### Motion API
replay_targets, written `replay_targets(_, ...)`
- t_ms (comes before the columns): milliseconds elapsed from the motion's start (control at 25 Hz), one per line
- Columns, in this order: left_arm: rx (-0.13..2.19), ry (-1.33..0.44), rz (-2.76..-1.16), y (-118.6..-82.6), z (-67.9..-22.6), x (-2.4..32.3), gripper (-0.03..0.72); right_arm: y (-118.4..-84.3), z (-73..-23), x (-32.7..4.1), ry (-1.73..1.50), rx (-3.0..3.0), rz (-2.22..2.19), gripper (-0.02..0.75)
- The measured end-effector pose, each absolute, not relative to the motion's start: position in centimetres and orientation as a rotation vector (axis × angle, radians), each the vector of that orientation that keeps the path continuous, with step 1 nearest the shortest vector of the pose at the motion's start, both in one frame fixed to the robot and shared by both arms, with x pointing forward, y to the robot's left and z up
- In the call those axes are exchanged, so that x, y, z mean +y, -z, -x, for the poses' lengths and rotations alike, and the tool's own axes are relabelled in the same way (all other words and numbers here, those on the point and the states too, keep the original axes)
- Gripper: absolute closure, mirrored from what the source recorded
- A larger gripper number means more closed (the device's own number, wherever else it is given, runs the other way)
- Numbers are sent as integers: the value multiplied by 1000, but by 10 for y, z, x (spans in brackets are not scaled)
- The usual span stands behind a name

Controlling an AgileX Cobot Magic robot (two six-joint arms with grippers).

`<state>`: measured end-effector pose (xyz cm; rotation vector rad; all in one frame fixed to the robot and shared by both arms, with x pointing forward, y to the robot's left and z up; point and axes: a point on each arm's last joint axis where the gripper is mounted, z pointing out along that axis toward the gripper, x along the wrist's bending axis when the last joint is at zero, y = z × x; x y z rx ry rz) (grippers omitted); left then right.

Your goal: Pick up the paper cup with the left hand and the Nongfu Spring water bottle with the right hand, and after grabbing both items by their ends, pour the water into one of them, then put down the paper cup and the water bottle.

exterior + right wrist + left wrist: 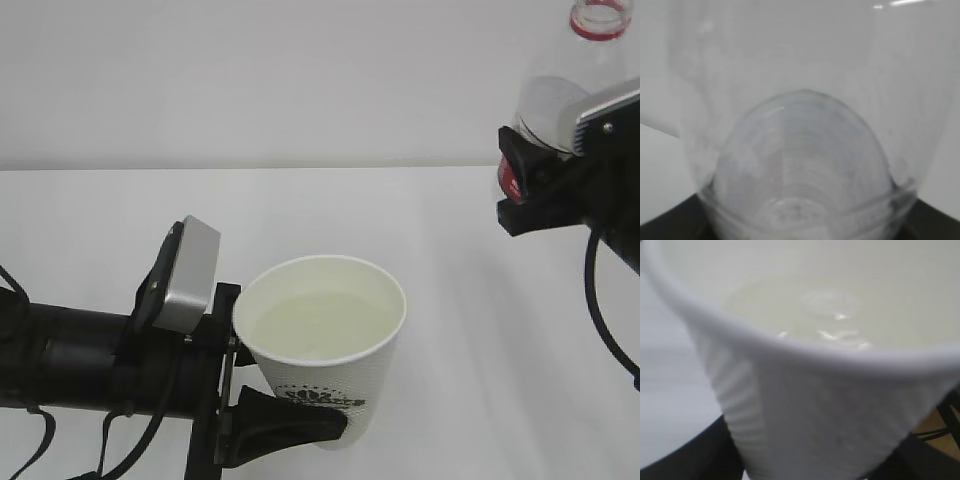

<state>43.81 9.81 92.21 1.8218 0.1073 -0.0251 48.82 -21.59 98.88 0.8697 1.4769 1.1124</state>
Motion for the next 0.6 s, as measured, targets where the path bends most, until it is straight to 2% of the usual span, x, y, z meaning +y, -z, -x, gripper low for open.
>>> replay_targets(600, 138, 13, -1812, -922, -440, 98, 229, -958, -456, -239, -1083, 1423, -1061, 287)
